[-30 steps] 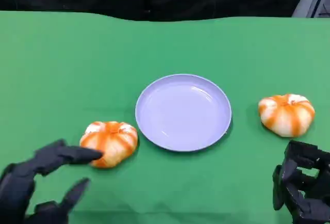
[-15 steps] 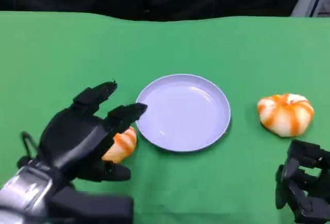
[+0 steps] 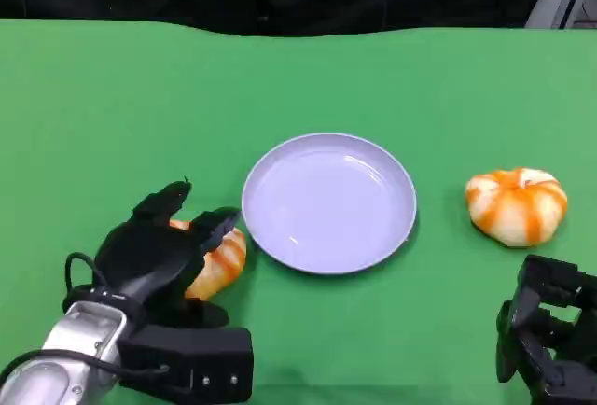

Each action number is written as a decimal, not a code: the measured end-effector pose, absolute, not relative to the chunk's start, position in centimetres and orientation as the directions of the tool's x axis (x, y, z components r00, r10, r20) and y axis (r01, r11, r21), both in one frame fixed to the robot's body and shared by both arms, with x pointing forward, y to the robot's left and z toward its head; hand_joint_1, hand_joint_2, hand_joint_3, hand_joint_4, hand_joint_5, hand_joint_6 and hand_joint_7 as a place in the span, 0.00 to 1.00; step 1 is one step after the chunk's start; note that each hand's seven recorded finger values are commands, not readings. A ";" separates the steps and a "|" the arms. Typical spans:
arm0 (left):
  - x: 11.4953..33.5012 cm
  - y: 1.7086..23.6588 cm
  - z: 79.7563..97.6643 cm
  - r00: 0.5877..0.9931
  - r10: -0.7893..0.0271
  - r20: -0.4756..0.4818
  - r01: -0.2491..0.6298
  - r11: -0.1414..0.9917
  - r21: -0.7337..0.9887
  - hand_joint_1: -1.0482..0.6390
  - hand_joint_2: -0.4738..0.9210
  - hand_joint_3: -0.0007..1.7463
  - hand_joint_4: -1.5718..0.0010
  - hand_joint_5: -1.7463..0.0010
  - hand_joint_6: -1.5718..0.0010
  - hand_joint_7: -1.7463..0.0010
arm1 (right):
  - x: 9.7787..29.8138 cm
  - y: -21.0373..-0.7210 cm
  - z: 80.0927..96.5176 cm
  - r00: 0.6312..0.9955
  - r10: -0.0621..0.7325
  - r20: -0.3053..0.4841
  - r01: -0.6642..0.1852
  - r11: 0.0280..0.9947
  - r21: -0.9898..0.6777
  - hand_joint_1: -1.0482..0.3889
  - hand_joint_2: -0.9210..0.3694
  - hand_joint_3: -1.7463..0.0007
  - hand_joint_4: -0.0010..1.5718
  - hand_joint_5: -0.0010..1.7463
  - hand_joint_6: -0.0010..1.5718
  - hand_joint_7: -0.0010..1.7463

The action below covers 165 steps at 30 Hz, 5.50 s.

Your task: Grasp the bread from the table and place it into the plate.

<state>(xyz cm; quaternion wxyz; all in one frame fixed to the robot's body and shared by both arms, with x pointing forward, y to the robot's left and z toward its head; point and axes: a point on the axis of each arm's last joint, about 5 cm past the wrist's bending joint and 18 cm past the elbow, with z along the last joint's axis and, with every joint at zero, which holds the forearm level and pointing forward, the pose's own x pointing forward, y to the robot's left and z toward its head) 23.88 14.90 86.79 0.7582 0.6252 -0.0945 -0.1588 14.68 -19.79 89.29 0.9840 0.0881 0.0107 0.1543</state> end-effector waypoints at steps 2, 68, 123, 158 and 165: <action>23.9 14.9 86.6 0.945 -0.320 -0.069 0.123 0.152 0.981 0.06 1.00 0.21 1.00 1.00 0.86 1.00 | 14.7 -19.8 89.3 0.951 0.310 0.008 -0.306 0.935 0.178 0.64 0.39 0.27 0.59 0.96 0.56 0.83; 25.1 13.5 85.1 0.961 -0.210 -0.182 0.226 0.211 0.951 0.57 1.00 0.02 0.36 0.95 0.43 0.97 | 14.2 -19.8 89.8 0.946 0.322 0.026 -0.322 0.932 0.166 0.62 0.36 0.27 0.57 0.98 0.54 0.85; 29.6 3.9 88.7 0.918 -0.390 0.075 0.085 0.376 0.923 0.45 1.00 0.11 0.68 0.53 0.63 0.90 | 13.3 -19.3 90.4 0.950 0.309 0.033 -0.310 0.936 0.168 0.62 0.35 0.30 0.56 0.99 0.53 0.85; 28.7 7.7 91.2 0.820 -0.552 -0.154 0.385 0.332 0.861 0.00 1.00 0.38 1.00 1.00 0.90 0.96 | 13.3 -19.0 90.2 0.948 0.314 0.057 -0.319 0.932 0.173 0.66 0.34 0.28 0.57 0.97 0.54 0.83; 28.6 7.5 91.3 0.844 -0.529 -0.086 0.331 0.389 0.860 0.00 1.00 0.33 0.89 0.98 0.39 0.96 | 13.3 -18.9 90.2 0.947 0.315 0.056 -0.320 0.931 0.175 0.66 0.33 0.29 0.56 0.98 0.53 0.85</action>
